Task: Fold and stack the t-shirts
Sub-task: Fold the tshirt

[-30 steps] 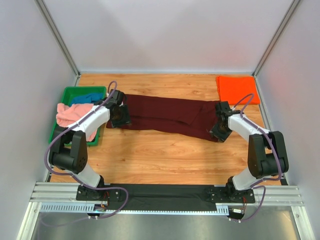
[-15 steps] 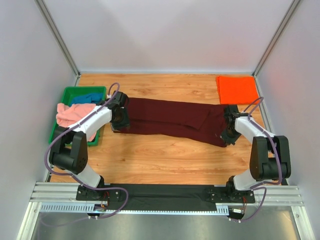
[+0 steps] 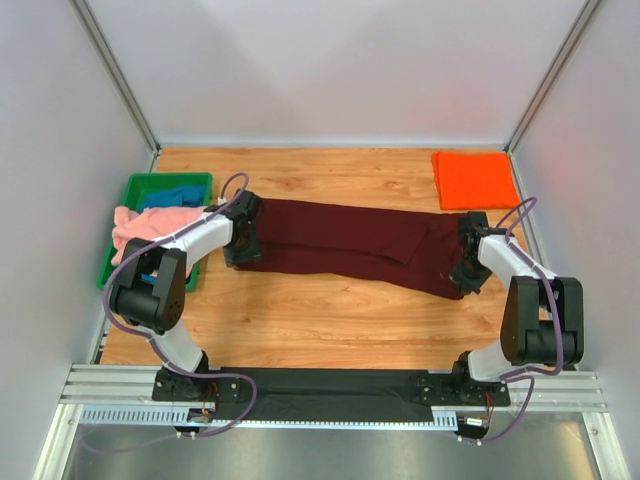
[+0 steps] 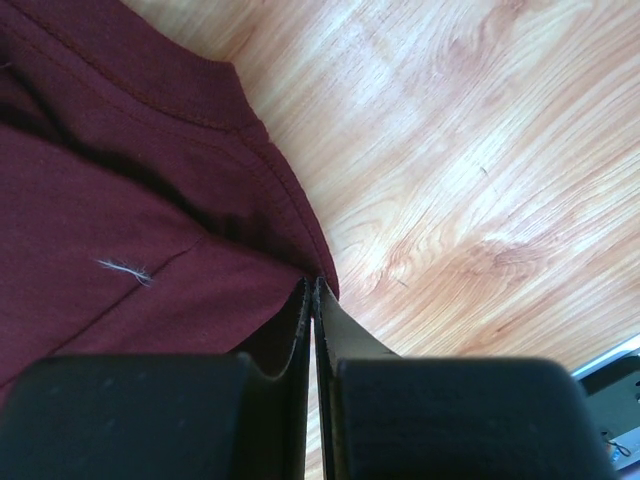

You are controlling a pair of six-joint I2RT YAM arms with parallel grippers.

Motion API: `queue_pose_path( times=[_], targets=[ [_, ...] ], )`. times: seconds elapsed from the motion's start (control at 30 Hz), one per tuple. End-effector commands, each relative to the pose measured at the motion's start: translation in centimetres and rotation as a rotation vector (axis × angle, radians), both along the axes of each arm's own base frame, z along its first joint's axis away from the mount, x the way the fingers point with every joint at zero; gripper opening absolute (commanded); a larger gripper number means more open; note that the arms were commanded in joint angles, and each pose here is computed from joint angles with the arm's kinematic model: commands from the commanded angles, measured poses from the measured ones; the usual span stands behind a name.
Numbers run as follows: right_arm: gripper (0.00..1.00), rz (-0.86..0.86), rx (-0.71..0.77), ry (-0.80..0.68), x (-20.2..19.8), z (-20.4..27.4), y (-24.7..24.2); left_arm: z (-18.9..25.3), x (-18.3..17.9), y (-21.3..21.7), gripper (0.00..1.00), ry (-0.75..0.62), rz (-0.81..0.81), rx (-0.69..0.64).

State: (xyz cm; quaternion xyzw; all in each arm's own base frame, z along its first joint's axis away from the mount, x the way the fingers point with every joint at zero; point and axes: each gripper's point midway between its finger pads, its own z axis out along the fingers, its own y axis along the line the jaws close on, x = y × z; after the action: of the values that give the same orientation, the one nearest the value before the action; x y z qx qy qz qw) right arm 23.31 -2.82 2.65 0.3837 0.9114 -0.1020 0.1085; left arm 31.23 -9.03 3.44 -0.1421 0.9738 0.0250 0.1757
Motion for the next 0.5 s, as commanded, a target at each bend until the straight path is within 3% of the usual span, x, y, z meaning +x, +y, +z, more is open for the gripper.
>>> queue_pose_path(
  times=[0.0, 0.1, 0.13, 0.17, 0.23, 0.47],
  targets=[
    [0.0, 0.028, -0.015, -0.054, 1.2, 1.1, -0.4, -0.6, 1.5, 0.2, 0.54, -0.016, 0.03, 0.035],
    [0.0, 0.046, -0.038, -0.027, 1.0, 1.1, -0.9, -1.3, 1.7, 0.7, 0.43, 0.013, 0.041, 0.076],
    [0.0, 0.05, -0.045, -0.007, 0.7, 1.1, -1.0, -1.3, 1.7, 1.1, 0.33, 0.021, 0.05, 0.098],
    [0.0, 0.052, -0.057, 0.006, 0.5, 1.2, -1.2, -0.9, 2.1, 1.3, 0.14, 0.016, 0.059, 0.115],
    [0.0, 0.034, -0.09, 0.024, 0.0, 1.3, -2.1, -0.7, 1.7, 2.6, 0.03, 0.03, 0.08, 0.187],
    [0.0, 0.019, -0.09, 0.038, -1.1, 0.8, -2.6, -0.2, 1.5, 2.8, 0.0, 0.042, 0.088, 0.198]
  ],
)
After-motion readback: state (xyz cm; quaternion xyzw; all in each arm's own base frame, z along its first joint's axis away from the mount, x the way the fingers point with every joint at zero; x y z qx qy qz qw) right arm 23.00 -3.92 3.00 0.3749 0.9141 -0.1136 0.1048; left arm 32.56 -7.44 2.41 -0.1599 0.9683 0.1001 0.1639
